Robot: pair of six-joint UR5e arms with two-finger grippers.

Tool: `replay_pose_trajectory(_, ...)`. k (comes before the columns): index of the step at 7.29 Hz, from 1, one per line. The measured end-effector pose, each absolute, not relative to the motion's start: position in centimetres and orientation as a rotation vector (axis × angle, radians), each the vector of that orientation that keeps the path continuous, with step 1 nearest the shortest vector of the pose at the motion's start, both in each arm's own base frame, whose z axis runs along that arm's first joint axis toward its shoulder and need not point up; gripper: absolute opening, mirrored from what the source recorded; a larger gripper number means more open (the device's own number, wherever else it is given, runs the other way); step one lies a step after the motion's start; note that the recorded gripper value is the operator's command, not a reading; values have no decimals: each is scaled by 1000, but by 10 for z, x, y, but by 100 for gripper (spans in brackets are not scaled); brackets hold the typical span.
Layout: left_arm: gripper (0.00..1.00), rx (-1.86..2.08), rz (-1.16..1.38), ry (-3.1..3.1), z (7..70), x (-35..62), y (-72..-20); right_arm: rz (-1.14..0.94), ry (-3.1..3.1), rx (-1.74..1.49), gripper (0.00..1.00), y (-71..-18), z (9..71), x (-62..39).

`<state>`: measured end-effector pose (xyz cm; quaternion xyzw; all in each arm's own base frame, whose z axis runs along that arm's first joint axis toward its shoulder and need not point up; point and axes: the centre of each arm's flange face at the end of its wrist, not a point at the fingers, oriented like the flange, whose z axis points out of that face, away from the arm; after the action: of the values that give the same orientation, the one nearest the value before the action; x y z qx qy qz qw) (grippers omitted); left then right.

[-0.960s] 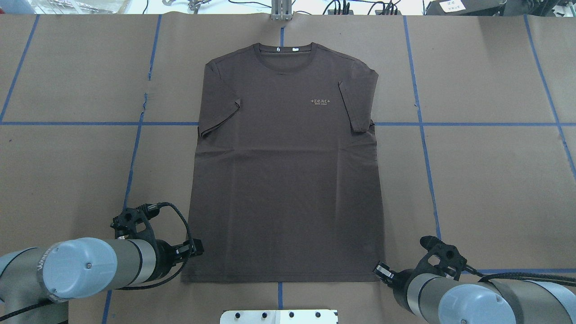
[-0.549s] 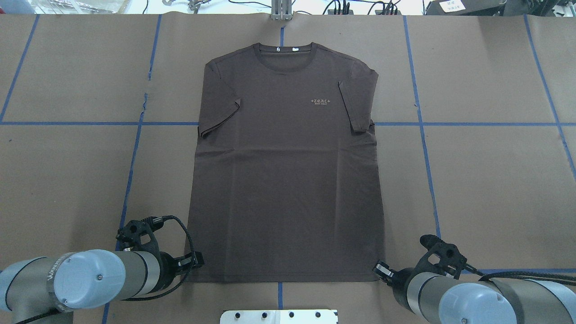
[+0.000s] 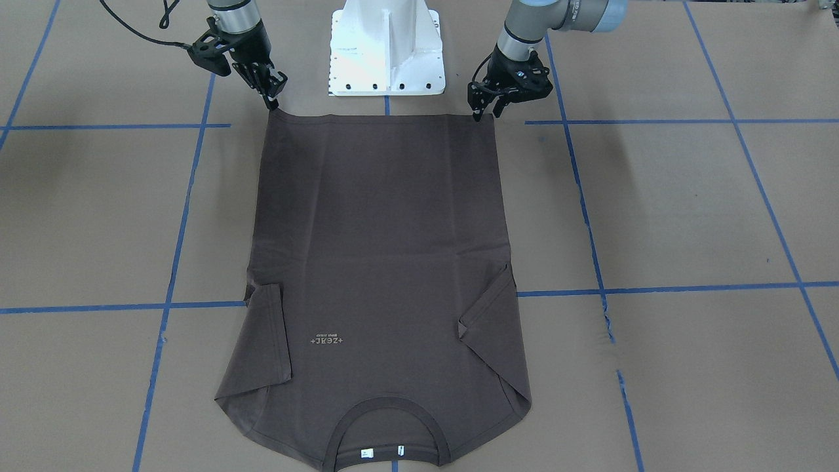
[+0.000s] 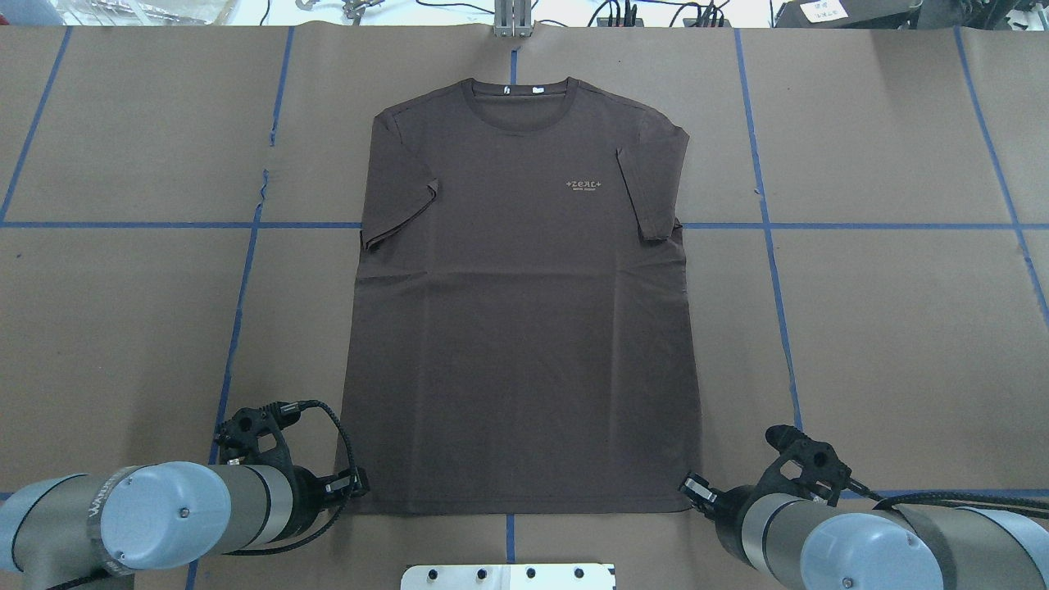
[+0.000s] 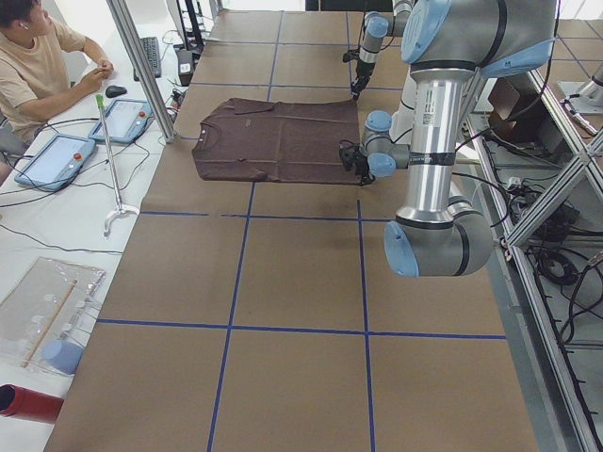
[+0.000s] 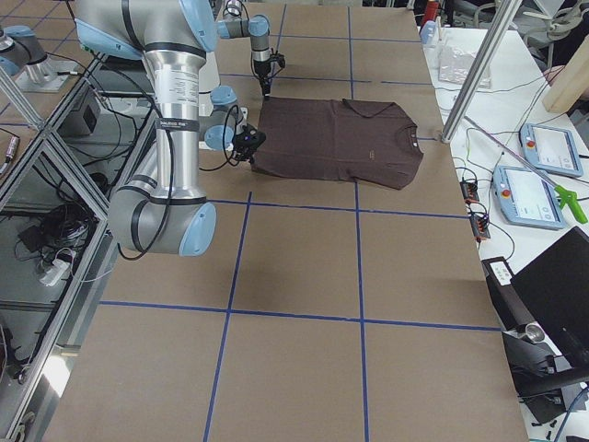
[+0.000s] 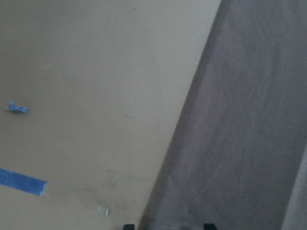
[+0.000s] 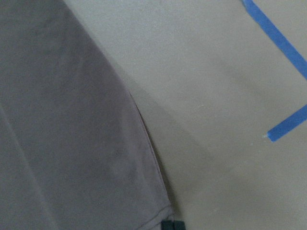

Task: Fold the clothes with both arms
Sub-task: 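Grasp the hem corners with both grippers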

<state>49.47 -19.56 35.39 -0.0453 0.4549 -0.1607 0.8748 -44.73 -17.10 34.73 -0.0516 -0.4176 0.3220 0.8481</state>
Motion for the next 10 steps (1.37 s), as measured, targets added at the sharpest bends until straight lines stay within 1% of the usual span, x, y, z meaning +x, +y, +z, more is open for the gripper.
replay_pose_trajectory(1, 39, -96, -333, 945, 354, 495, -194, 680, -880, -108, 0, -171, 347, -447)
replay_pose_trajectory(2, 13, -96, -333, 942, 354, 495, -194, 680, -880, -108, 0, -171, 347, -447)
replay_pose_trajectory(3, 0, -95, -334, 942, 354, 495, -194, 680, -880, -108, 0, -171, 347, -447)
replay_pose_trajectory(6, 0, -94, -335, 948, 351, 490, -194, 681, -880, -107, 0, -172, 347, -447)
replay_pose_trajectory(8, 0, -104, -348, 970, 328, 477, -192, 684, -887, -108, 0, -173, 345, -442)
replay_pose_trajectory(10, 0, -143, -366, 988, 300, 461, -177, 677, -896, -140, 0, -169, 337, -428)
